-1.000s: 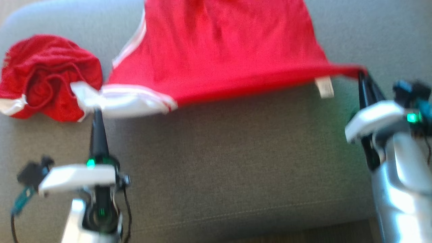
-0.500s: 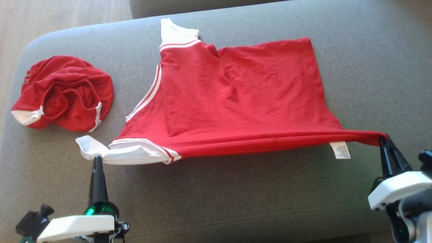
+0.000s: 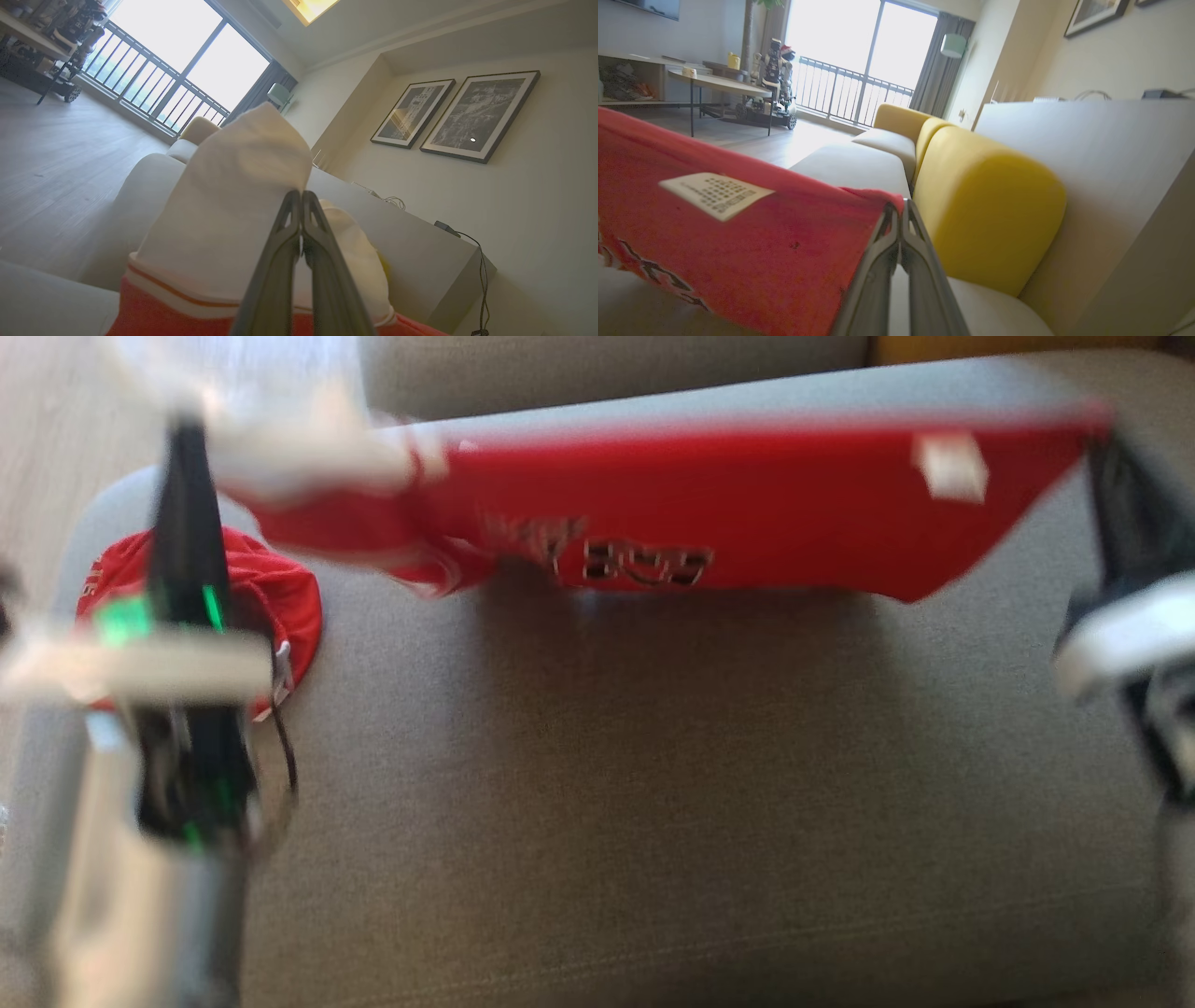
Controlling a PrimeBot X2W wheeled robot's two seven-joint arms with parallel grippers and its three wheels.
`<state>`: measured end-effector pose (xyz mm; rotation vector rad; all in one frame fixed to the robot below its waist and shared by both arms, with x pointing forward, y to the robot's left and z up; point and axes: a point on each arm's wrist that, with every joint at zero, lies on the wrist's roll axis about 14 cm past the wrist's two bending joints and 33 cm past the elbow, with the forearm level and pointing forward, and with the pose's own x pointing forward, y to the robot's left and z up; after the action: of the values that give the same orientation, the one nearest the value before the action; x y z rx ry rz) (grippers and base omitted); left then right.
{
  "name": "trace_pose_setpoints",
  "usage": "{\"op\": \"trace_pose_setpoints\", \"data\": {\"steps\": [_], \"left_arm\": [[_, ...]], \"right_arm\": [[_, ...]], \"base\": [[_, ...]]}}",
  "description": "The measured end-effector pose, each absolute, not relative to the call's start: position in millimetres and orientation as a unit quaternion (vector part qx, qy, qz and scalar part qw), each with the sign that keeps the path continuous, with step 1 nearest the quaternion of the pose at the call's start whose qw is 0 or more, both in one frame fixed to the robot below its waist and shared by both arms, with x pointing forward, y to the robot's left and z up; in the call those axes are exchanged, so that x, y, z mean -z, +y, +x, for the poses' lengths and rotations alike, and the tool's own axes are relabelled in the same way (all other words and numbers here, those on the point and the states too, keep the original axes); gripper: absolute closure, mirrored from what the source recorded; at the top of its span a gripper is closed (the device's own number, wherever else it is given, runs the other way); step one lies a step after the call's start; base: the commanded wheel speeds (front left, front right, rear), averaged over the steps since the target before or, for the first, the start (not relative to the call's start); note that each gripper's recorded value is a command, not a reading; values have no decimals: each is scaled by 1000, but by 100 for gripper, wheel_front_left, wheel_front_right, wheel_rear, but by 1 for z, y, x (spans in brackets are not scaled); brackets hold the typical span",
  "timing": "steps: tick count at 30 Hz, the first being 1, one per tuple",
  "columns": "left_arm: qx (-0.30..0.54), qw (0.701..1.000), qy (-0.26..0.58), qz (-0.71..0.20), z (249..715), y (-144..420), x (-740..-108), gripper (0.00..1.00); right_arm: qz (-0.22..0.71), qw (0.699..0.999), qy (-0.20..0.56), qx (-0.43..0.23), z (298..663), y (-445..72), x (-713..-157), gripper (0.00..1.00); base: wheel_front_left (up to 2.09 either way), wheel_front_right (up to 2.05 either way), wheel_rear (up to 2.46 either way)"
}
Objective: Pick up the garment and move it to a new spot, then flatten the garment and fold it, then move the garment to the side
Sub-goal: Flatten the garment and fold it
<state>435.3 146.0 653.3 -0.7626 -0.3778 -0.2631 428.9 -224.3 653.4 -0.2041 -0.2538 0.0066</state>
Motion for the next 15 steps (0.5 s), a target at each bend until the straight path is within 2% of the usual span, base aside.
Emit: {"op": "trace_pose_setpoints", "data": {"steps": [6, 11, 15], "left_arm": [[194, 903, -253, -287, 469, 123, -764, 100], [204, 907, -277, -241, 491, 120, -811, 100], [191, 924, -268, -193, 519, 128, -824, 100]], "right_arm": [[-167, 964, -206, -14, 459, -219, -758, 100], [-201, 957, -207, -17, 489, -215, -791, 100], [-222, 953, -205, -3, 515, -221, -806, 100]], "base": [[0, 0, 0], [0, 0, 0], [0, 0, 0]]}}
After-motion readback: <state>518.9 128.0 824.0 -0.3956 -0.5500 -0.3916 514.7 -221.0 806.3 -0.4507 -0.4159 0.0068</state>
